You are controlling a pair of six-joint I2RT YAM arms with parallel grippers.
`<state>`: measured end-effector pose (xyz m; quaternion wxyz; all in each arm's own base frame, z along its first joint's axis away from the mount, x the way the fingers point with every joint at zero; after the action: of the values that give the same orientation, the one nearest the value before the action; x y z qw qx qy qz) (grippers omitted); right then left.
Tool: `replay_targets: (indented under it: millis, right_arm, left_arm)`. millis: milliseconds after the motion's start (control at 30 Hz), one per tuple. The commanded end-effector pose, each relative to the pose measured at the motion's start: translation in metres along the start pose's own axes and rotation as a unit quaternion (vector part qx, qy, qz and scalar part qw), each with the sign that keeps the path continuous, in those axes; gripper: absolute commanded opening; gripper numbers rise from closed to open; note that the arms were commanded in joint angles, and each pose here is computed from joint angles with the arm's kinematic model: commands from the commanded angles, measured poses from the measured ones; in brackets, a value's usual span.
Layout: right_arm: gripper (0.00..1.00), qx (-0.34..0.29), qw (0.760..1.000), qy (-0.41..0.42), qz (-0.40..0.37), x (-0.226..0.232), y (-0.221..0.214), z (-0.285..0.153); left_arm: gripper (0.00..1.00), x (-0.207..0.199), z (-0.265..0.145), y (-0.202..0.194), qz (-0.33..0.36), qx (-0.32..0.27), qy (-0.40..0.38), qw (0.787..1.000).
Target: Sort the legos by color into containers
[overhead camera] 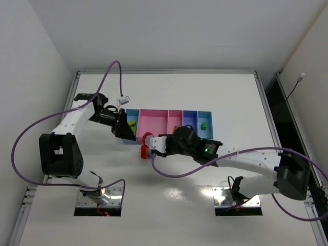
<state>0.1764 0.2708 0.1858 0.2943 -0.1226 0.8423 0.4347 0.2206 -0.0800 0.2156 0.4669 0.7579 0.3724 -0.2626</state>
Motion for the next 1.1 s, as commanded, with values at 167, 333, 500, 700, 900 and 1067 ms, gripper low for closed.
replay_targets:
  millis: [167, 333, 500, 700, 900, 1067]
  right_arm:
    - [0.00, -0.040, 0.998, -0.034, 0.016, -0.011, 0.028, 0.021]
    - [0.00, -0.048, 0.998, -0.041, 0.016, -0.018, 0.035, 0.029]
    - [0.00, -0.048, 0.998, -0.047, 0.016, -0.022, 0.038, 0.030]
    - [0.00, -0.057, 0.997, -0.044, 0.012, -0.020, 0.047, 0.033]
    - [0.00, -0.049, 0.998, -0.037, 0.013, -0.019, 0.045, 0.042]
    - [0.00, -0.052, 0.998, -0.040, 0.013, -0.022, 0.049, 0.049]
  left_arm:
    - [1.00, -0.006, 0.005, 0.000, -0.014, -0.063, -0.078, 0.995]
    - [1.00, -0.004, 0.007, -0.001, -0.018, -0.065, -0.084, 0.994]
    - [1.00, 0.003, 0.011, -0.008, -0.027, -0.057, -0.085, 0.994]
    - [1.00, 0.010, 0.011, -0.008, -0.023, -0.060, -0.083, 0.994]
    - [0.99, 0.009, 0.012, -0.006, -0.028, -0.070, -0.095, 0.993]
    - [0.83, 0.008, 0.013, -0.006, -0.026, -0.067, -0.097, 0.993]
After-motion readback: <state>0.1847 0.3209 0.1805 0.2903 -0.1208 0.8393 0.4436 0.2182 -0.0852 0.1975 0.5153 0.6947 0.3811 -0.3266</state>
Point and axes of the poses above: each gripper's point midway between its finger pads, its own z axis out along the fingers, its own x axis along the line the jaws close on, y = z × x, the point moved 8 cm from there along -z, back along the fingers, and after that the axes turned 6 degrees about -z, right-handed, at the moved point
